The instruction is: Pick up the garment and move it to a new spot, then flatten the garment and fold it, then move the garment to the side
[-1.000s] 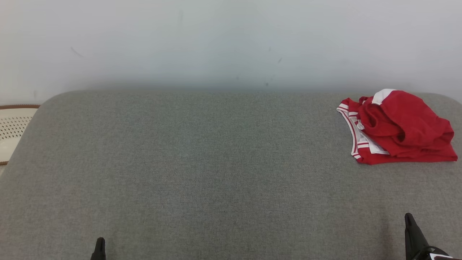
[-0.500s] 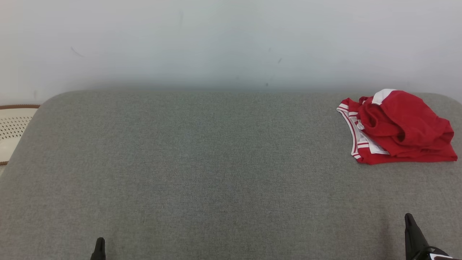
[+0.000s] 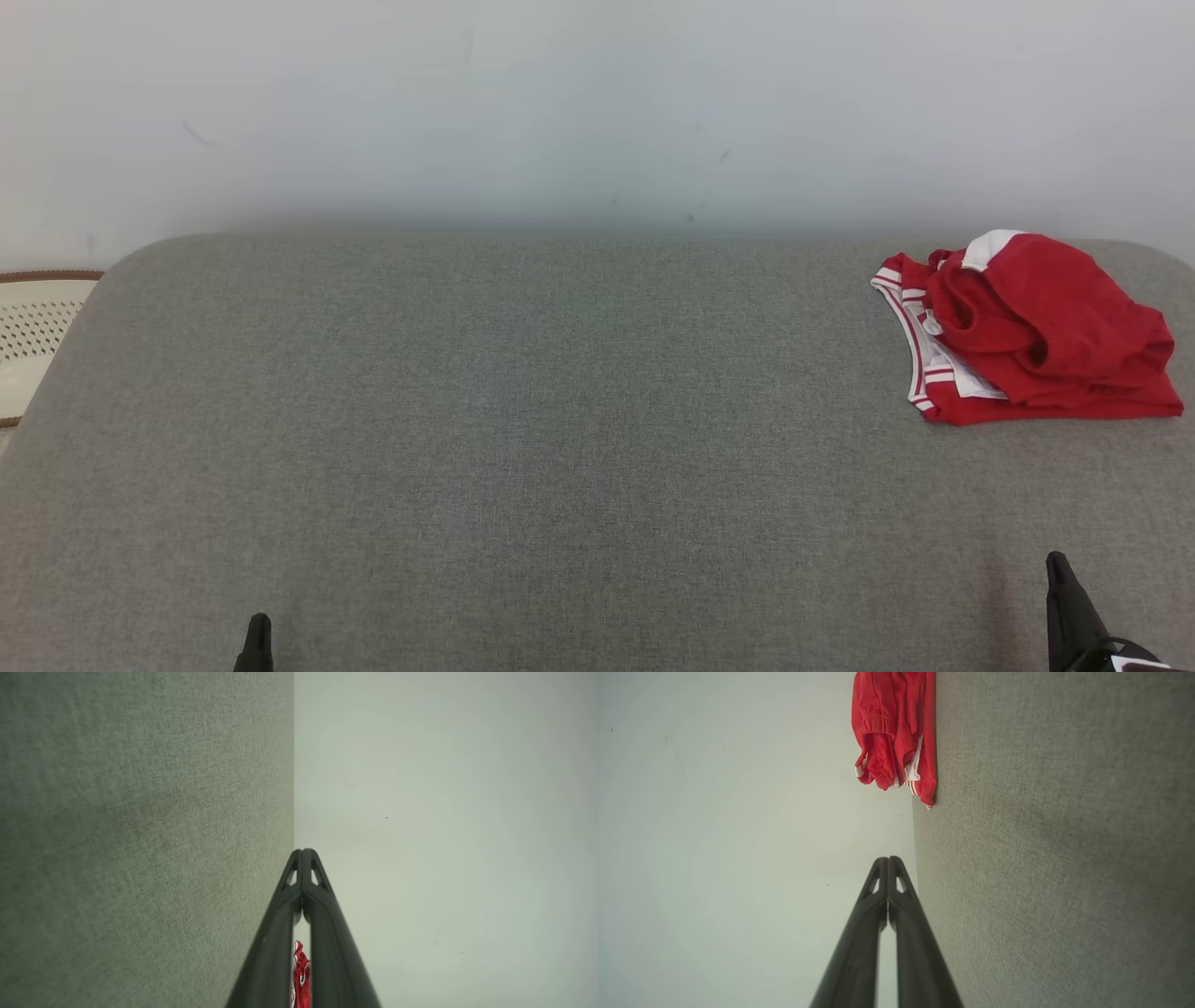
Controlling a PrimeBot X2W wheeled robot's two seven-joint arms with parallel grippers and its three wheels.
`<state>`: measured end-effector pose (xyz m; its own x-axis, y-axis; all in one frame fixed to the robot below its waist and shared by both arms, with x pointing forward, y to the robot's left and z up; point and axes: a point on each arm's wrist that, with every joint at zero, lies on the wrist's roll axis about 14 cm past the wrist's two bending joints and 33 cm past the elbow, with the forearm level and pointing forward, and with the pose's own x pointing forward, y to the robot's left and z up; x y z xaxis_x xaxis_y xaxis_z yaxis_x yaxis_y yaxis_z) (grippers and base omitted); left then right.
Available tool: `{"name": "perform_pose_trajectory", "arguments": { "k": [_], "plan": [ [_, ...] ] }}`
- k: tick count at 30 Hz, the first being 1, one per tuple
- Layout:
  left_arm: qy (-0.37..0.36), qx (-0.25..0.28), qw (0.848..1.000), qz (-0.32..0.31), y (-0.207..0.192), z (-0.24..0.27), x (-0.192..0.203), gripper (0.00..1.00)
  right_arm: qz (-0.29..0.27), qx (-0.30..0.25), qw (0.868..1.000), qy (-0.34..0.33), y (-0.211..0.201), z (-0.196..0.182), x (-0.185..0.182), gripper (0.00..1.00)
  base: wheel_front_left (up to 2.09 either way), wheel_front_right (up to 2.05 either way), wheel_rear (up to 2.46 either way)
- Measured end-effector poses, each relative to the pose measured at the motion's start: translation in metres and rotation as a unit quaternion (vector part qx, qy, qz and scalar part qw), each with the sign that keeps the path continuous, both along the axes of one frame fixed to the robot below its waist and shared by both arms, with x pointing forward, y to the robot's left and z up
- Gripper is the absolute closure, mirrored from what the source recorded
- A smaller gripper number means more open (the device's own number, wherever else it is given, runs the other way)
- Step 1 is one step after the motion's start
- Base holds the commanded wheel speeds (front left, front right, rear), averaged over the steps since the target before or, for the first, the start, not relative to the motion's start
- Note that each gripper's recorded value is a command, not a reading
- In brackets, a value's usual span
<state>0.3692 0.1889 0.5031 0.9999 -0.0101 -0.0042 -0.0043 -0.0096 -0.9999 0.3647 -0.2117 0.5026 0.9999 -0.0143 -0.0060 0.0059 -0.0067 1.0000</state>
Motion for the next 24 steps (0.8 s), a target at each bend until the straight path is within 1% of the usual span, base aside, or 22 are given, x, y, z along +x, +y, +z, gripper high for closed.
{"name": "perform_pose_trajectory", "arguments": {
  "k": [24],
  "plan": [
    [0.0, 0.002, 1.0, 0.0, 0.0002, -0.0002, 0.0, 1.0, 0.001, 0.001, 1.0, 0.0, 0.0002, -0.0002, -0.0001, 1.0, 0.0, 0.0, 0.0]
  ]
}}
